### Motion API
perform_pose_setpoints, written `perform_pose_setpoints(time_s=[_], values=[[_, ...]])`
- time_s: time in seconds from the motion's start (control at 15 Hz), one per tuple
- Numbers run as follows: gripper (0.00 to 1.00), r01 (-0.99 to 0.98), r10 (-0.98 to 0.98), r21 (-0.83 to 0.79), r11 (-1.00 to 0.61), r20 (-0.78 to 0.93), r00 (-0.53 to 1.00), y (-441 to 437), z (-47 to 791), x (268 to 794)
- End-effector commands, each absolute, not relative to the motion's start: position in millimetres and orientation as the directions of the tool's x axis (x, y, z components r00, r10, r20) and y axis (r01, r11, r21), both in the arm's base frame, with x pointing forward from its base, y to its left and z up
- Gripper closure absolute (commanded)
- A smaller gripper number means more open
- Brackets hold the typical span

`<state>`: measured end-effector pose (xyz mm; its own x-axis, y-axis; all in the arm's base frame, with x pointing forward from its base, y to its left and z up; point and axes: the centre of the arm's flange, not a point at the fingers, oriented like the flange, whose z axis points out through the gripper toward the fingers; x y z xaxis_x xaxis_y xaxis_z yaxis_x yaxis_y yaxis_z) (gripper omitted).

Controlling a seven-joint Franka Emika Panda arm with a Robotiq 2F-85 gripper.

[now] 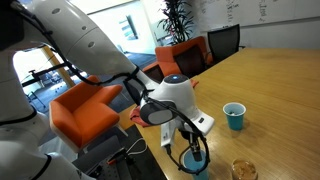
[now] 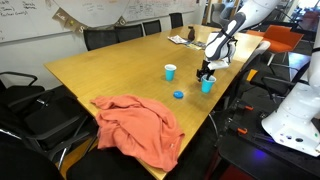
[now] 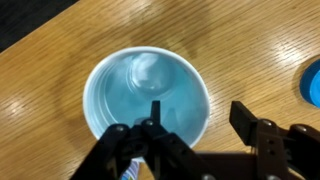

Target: Move the cup at the edge of the table forward

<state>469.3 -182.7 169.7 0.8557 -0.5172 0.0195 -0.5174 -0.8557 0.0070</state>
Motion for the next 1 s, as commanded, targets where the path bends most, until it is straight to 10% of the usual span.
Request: perform_pose_setpoints(time_s=[0.0, 0.4, 0.93], values=[[0.57, -0.532, -0.531, 0.0, -0.847, 0.057, 0.846, -178.1, 168.3, 470.3], [0.99, -0.527, -0.526, -0.002, -0.85, 0.066, 0.848, -174.1, 175.3, 471.2], [0.99, -0.615, -0.617, -0.065, -0.786, 0.149, 0.773, -162.0, 263.7, 487.9]])
